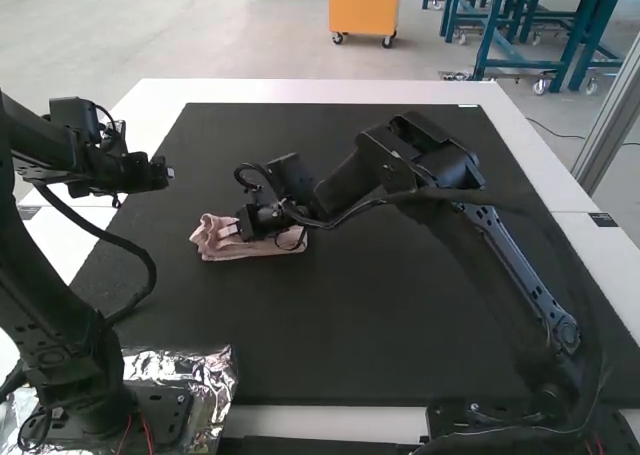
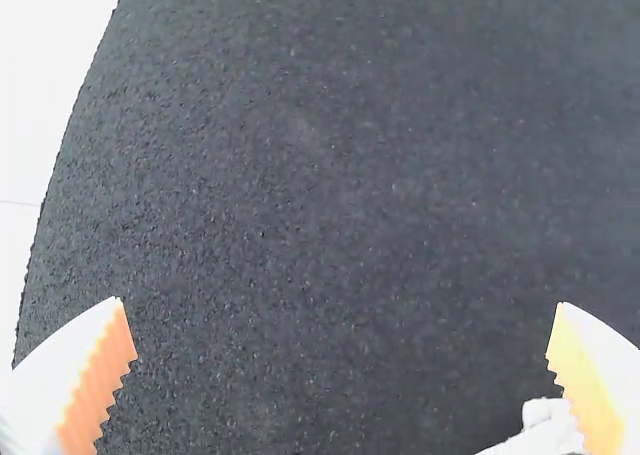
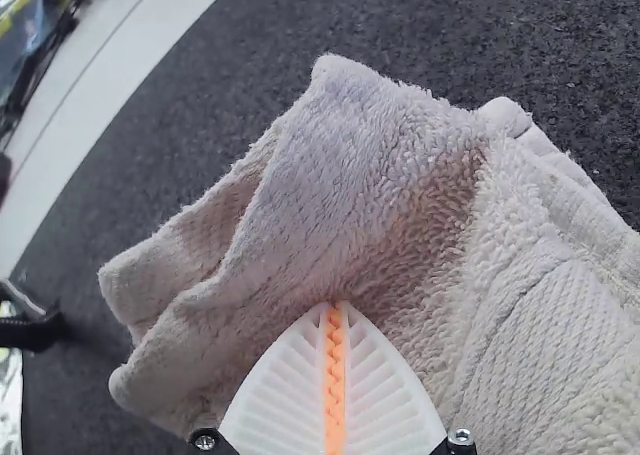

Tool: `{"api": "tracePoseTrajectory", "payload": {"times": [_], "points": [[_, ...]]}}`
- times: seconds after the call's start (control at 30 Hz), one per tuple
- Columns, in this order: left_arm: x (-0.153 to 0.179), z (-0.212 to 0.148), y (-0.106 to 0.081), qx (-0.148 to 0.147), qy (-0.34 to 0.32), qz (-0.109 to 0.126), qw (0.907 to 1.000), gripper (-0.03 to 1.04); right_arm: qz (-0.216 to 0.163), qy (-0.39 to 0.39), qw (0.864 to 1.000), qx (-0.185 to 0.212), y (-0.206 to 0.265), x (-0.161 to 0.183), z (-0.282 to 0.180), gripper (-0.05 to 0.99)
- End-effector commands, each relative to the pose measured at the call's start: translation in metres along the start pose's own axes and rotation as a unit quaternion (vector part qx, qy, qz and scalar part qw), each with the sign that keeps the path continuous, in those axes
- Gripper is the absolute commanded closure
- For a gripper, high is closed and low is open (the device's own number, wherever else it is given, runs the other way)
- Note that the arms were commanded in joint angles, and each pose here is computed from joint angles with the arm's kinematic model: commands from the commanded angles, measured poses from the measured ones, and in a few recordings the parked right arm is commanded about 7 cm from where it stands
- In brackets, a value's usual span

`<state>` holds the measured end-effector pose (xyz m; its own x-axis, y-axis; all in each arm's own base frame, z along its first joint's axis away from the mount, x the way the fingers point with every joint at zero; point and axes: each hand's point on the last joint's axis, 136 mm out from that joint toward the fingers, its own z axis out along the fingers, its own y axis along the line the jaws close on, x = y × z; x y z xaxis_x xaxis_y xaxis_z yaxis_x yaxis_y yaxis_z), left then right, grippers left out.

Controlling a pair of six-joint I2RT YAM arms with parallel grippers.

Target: Fold the towel.

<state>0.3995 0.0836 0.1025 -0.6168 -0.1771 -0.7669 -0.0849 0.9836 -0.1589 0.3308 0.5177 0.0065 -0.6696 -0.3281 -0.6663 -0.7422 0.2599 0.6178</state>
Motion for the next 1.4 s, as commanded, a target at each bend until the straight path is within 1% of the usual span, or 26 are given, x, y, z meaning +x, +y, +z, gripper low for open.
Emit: {"api": "tracePoseTrajectory", "payload": {"times": [0.0, 0.03, 0.2, 0.23, 0.3, 0.33, 0.37, 0.5, 0.57, 0.7, 0.77, 0.83, 0.9, 0.97, 1.03, 1.07, 1.1, 1.13, 1.2, 1.23, 1.3, 1.37], "points": [[-0.039, -0.015, -0.02, 0.02, -0.044, 0.009, 0.9988, 0.04, -0.02, -0.053, 0.998, -0.001, 0.021, -0.068, -0.044, 0.95], [-0.043, -0.017, -0.025, 0.024, -0.047, 0.012, 0.9986, 0.04, -0.02, -0.059, 0.998, 0.003, 0.023, -0.077, -0.054, 0.91], [-0.063, -0.029, -0.05, 0.045, -0.066, 0.019, 0.9966, 0.04, -0.011, -0.067, 0.997, 0.027, 0.03, -0.109, -0.103, 0.56], [-0.065, -0.031, -0.055, 0.049, -0.067, 0.018, 0.9964, 0.04, -0.015, -0.064, 0.997, 0.034, 0.032, -0.112, -0.113, 0.46], [-0.07, -0.037, -0.064, 0.056, -0.069, 0.018, 0.9959, 0.04, -0.028, -0.06, 0.997, 0.048, 0.04, -0.121, -0.136, 0.29], [-0.072, -0.04, -0.068, 0.059, -0.071, 0.02, 0.9955, 0.04, -0.036, -0.059, 0.996, 0.057, 0.044, -0.125, -0.148, 0.14], [-0.075, -0.044, -0.074, 0.064, -0.075, 0.023, 0.9949, 0.04, -0.045, -0.061, 0.995, 0.069, 0.049, -0.13, -0.16, 0.02], [-0.094, -0.067, -0.097, 0.083, -0.106, 0.043, 0.99, 0.04, -0.064, -0.088, 0.99, 0.085, 0.081, -0.155, -0.211, 0.01], [-0.106, -0.083, -0.108, 0.093, -0.127, 0.052, 0.9862, 0.04, -0.076, -0.122, 0.984, 0.104, 0.1, -0.172, -0.245, 0.01], [-0.125, -0.118, -0.126, 0.107, -0.161, 0.067, 0.9788, 0.04, -0.116, -0.2, 0.963, 0.138, 0.15, -0.202, -0.314, 0.02], [-0.135, -0.138, -0.131, 0.111, -0.182, 0.072, 0.9744, 0.04, -0.123, -0.233, 0.953, 0.147, 0.172, -0.207, -0.346, 0.02], [-0.144, -0.16, -0.135, 0.114, -0.206, 0.077, 0.9689, 0.04, -0.135, -0.267, 0.939, 0.17, 0.189, -0.21, -0.382, 0.02], [-0.153, -0.185, -0.139, 0.116, -0.236, 0.082, 0.9613, 0.04, -0.135, -0.296, 0.923, 0.204, 0.195, -0.205, -0.415, 0.02], [-0.16, -0.211, -0.142, 0.118, -0.27, 0.089, 0.9515, 0.04, -0.132, -0.324, 0.906, 0.239, 0.199, -0.195, -0.447, 0.02], [-0.165, -0.238, -0.144, 0.117, -0.303, 0.093, 0.9413, 0.04, -0.131, -0.356, 0.883, 0.277, 0.204, -0.183, -0.477, 0.02], [-0.166, -0.25, -0.144, 0.114, -0.317, 0.094, 0.9366, 0.04, -0.138, -0.381, 0.867, 0.291, 0.213, -0.178, -0.495, 0.02], [-0.167, -0.262, -0.144, 0.112, -0.33, 0.095, 0.9325, 0.04, -0.149, -0.402, 0.853, 0.297, 0.224, -0.173, -0.509, 0.02], [-0.167, -0.274, -0.144, 0.109, -0.343, 0.096, 0.9279, 0.04, -0.162, -0.429, 0.835, 0.304, 0.237, -0.168, -0.526, 0.02], [-0.165, -0.296, -0.145, 0.107, -0.368, 0.099, 0.9184, 0.04, -0.177, -0.458, 0.815, 0.309, 0.259, -0.152, -0.548, 0.02], [-0.164, -0.307, -0.145, 0.105, -0.381, 0.1, 0.913, 0.04, -0.179, -0.464, 0.809, 0.313, 0.266, -0.142, -0.556, 0.02], [-0.16, -0.329, -0.146, 0.106, -0.405, 0.101, 0.9027, 0.04, -0.181, -0.483, 0.791, 0.329, 0.279, -0.122, -0.573, 0.02], [-0.154, -0.347, -0.147, 0.113, -0.423, 0.094, 0.8941, 0.04, -0.18, -0.495, 0.778, 0.343, 0.287, -0.102, -0.585, 0.02]]}}
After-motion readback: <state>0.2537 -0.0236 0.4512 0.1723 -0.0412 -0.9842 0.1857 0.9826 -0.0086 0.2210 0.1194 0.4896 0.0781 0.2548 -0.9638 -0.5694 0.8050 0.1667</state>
